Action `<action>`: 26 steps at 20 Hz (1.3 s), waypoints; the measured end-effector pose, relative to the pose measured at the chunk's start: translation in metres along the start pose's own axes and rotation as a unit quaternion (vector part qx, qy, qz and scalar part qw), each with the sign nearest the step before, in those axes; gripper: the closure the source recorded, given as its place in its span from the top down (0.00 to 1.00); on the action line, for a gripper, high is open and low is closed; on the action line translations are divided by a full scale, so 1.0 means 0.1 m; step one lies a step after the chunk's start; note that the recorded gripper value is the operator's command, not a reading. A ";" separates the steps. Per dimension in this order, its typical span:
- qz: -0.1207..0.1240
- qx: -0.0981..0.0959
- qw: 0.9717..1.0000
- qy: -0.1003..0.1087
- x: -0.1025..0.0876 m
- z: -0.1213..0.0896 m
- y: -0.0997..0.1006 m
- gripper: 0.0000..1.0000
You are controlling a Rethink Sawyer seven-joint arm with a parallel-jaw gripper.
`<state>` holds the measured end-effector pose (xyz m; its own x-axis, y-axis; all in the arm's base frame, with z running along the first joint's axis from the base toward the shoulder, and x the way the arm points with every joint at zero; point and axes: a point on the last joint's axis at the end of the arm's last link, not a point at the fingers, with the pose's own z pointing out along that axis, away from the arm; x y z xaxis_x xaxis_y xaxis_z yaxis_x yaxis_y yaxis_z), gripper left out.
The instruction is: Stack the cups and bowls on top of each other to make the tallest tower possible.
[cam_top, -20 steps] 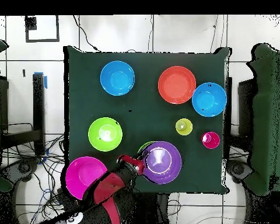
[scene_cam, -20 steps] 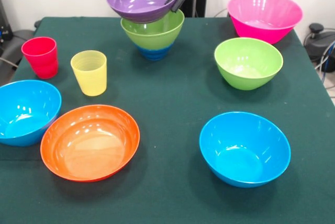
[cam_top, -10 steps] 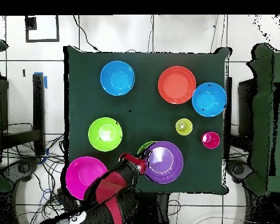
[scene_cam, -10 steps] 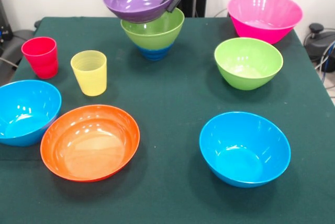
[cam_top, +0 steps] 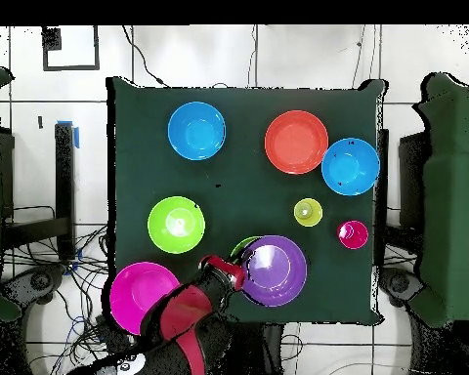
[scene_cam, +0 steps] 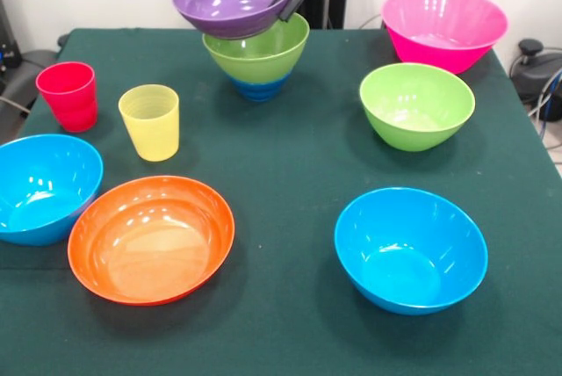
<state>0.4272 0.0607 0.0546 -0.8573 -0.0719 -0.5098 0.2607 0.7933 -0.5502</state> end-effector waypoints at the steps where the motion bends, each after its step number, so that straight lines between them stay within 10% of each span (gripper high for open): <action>1: 0.002 0.000 1.000 0.000 -0.01 0.00 0.00 0.00; 26: 0.016 0.013 1.000 -0.002 -0.02 0.13 0.06 0.00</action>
<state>0.4364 0.0582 0.0437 -0.8469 -0.0488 -0.5295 0.2991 0.7796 -0.5502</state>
